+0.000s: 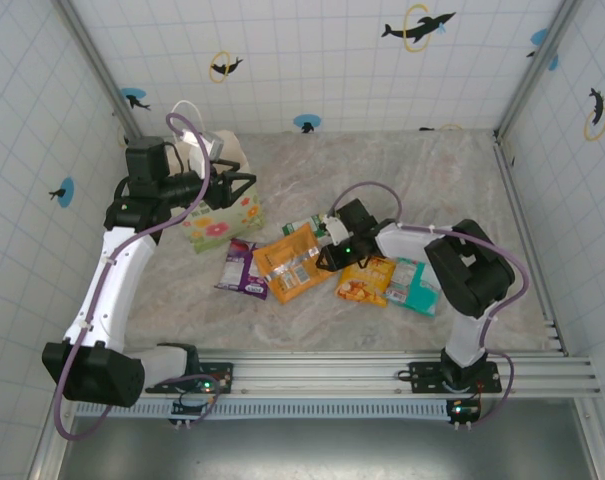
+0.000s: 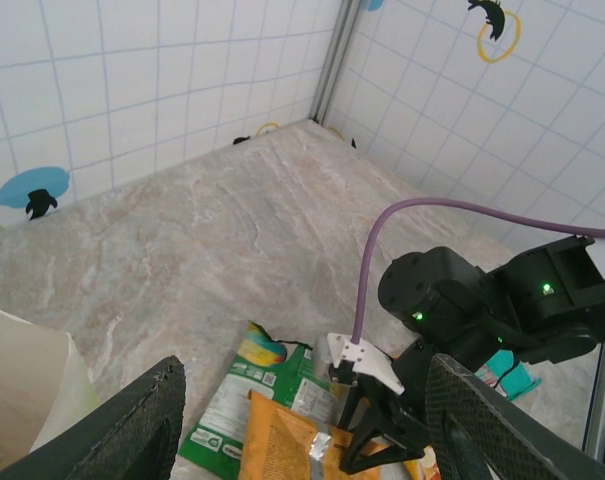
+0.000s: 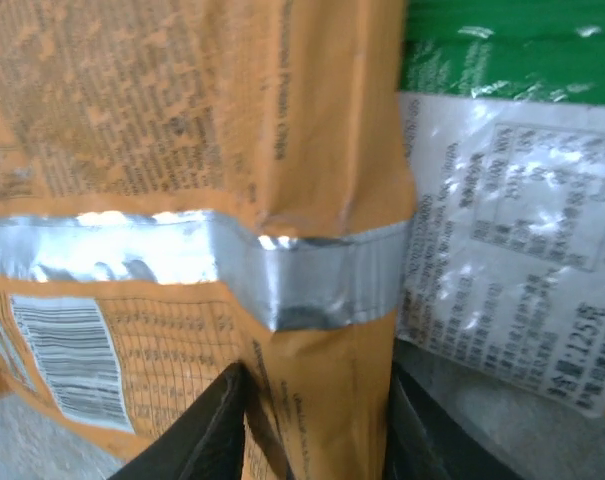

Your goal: Place the snacks into the paper bag

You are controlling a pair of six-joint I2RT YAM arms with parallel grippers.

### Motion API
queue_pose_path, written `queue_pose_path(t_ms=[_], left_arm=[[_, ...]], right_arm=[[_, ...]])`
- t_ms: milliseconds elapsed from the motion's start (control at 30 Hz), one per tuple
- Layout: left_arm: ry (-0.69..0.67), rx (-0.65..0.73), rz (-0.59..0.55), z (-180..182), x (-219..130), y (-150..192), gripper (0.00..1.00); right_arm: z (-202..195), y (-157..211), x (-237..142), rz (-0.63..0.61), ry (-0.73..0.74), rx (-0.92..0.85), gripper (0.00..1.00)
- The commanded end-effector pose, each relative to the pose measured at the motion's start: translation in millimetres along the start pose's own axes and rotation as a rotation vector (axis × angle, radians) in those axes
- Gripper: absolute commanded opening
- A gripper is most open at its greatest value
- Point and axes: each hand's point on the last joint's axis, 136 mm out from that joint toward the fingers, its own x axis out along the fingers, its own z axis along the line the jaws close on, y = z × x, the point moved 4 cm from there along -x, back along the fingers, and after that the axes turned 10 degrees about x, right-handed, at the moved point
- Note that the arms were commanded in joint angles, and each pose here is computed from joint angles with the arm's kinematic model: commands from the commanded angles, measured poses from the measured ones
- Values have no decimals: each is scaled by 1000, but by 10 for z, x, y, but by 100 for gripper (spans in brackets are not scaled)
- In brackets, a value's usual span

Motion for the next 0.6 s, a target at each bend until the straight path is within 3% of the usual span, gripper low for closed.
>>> queue_pose_path(t_ms=[0,233,567], left_arm=[[16,32,-26,-75,-34,-82,65],[17,34,-27,-77,-32,-87,65],[8,34,-16,-72,-33,-64,65]], right_arm=[[-19,56,16,4,10,-18,25],[98,15,-192,-71,-32,-63,3],[286,-15,-583,-183,-45,-185,0]])
